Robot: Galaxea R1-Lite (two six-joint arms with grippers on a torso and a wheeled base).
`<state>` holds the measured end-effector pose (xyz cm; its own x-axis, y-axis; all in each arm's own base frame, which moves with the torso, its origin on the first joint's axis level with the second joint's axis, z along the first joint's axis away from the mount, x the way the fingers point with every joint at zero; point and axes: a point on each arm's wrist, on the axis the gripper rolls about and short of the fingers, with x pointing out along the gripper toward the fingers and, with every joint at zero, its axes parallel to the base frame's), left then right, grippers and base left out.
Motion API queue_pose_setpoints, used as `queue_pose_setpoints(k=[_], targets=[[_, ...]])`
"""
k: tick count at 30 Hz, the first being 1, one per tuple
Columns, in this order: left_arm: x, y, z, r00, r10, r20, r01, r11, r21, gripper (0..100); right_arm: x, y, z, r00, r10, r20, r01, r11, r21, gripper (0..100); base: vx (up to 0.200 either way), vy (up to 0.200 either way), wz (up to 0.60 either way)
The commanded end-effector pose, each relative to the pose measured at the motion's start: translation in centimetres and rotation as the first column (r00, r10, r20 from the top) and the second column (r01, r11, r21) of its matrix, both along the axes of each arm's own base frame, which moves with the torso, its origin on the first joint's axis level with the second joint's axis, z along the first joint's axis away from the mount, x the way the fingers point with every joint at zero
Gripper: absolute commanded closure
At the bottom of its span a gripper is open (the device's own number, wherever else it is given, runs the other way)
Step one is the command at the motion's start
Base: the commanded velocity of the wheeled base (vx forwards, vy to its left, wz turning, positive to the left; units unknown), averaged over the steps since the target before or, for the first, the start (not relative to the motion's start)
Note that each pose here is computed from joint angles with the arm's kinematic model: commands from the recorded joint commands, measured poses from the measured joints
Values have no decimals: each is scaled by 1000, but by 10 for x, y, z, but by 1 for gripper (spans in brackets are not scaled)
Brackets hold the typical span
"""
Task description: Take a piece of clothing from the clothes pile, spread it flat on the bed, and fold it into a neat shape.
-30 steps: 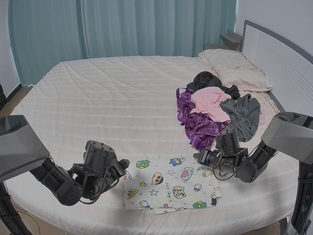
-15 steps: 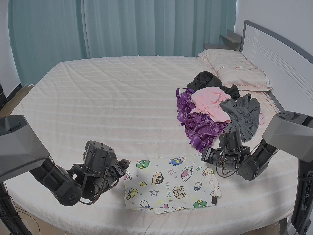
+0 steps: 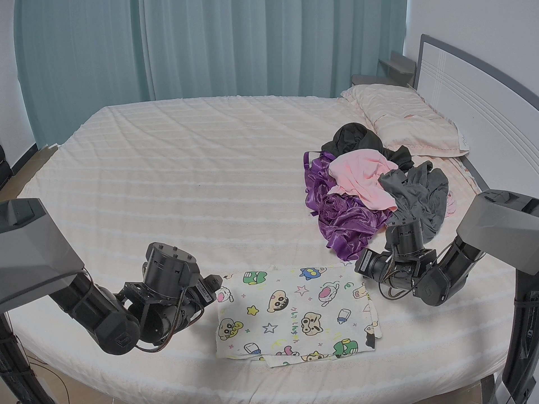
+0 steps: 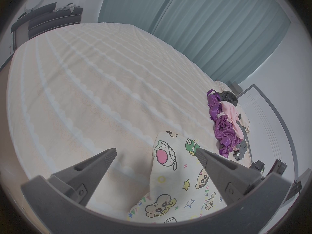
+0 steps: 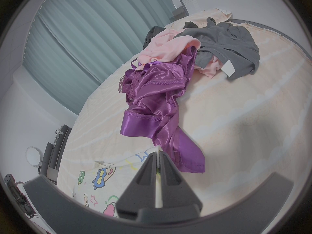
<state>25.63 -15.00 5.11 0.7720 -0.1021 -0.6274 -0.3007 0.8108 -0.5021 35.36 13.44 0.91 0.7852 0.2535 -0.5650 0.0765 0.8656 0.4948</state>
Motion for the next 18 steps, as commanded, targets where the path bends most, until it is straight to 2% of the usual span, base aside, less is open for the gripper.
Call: queue_pose_setpoints(k=[1,3,4,9,15,18], targets=[[0,0,0,1000,2,1,-2,1000,0,0,1,0,0,1000,-1,1,1,1000,0,100,0,0,0],[0,0,0,1000,1,2,-1,1000,0,0,-1,-1,-1,1000,-2,-7,2,1000,-4,100,0,0,0],[1,1,0,1000,3,2,-3,1000,0,0,-1,-1,0,1000,-2,-4,2,1000,-3,0,0,0,0],[2,3,2,1000,9,8,-9,1000,-2,0,-2,-7,8,1000,-20,19,19,1000,6,0,0,0,0],[6,21,26,995,55,81,-54,998,-20,0,-17,-25,48,991,-91,101,90,996,6,0,0,0,0],[1,32,46,986,83,143,-79,996,-27,0,-40,-35,70,985,-105,136,104,994,11,0,0,0,0]])
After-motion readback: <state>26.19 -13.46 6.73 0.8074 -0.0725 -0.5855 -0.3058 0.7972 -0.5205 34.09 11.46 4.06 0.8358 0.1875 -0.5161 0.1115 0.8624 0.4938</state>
